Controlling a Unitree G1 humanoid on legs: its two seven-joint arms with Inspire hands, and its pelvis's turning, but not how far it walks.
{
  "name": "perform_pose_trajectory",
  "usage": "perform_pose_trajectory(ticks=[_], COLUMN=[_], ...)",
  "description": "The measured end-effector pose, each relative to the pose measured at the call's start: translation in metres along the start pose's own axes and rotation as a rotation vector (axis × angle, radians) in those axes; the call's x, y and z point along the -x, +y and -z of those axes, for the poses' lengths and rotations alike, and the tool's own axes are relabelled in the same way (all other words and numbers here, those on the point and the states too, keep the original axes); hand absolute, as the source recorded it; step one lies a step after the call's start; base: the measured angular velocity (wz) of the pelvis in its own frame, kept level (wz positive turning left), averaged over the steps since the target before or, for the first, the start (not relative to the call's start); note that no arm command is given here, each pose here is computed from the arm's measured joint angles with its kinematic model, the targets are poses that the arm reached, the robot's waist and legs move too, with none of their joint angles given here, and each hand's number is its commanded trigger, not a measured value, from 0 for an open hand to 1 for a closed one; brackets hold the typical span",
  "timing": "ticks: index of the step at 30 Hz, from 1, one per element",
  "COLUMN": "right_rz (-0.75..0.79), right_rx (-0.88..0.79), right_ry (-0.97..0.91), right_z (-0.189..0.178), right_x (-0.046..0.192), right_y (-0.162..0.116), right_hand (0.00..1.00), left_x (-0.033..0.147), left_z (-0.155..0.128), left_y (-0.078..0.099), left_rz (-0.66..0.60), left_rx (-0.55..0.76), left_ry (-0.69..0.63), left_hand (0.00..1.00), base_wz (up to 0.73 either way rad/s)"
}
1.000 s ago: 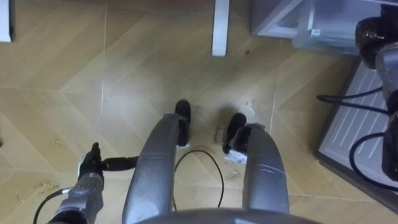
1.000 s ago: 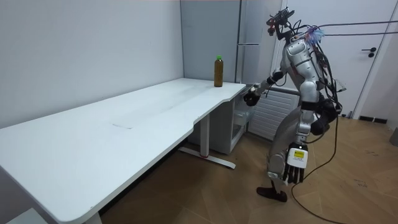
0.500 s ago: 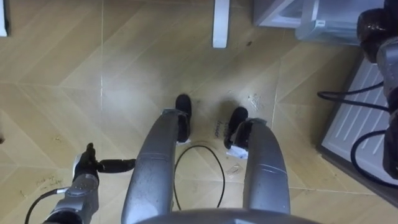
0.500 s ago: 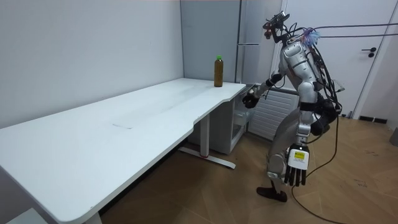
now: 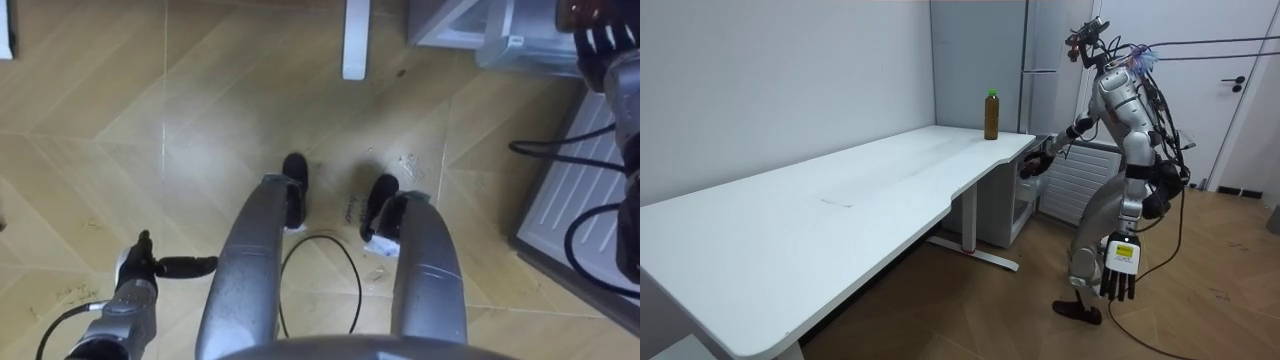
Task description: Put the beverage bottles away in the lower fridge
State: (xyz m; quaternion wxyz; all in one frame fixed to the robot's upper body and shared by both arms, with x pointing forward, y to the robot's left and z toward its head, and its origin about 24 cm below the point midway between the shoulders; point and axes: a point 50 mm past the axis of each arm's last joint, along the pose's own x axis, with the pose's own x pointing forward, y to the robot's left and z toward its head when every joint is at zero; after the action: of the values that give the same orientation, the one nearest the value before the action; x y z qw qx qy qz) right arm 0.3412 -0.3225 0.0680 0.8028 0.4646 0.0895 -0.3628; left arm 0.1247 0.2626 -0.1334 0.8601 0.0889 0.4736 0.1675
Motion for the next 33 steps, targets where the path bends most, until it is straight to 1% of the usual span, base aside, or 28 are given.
perform_pose_trajectory(ticks=[5, 12, 22, 29, 33], right_rz=[-0.047, -0.044, -0.046, 0.006, 0.047], right_rx=[0.000, 0.026, 0.040, 0.079, 0.093], right_ry=[-0.024, -0.023, -0.021, -0.011, 0.007], right_z=[-0.008, -0.007, -0.005, -0.001, 0.001], right_x=[0.001, 0.000, 0.000, -0.003, -0.005], right_y=[0.004, 0.002, 0.002, -0.024, -0.044], right_hand=[0.00, 0.00, 0.00, 0.00, 0.00], left_x=[0.002, 0.006, 0.006, 0.007, 0.007], left_z=[0.007, 0.021, 0.019, 0.022, 0.024], left_y=[0.001, 0.001, 0.000, 0.000, -0.001], left_rz=[0.003, 0.027, 0.037, 0.055, 0.088], left_rx=[-0.006, -0.014, -0.012, -0.010, -0.007], left_ry=[0.024, 0.071, 0.065, 0.071, 0.078], left_hand=[0.00, 0.00, 0.00, 0.00, 0.00], base_wz=[0.02, 0.00, 0.00, 0.04, 0.03])
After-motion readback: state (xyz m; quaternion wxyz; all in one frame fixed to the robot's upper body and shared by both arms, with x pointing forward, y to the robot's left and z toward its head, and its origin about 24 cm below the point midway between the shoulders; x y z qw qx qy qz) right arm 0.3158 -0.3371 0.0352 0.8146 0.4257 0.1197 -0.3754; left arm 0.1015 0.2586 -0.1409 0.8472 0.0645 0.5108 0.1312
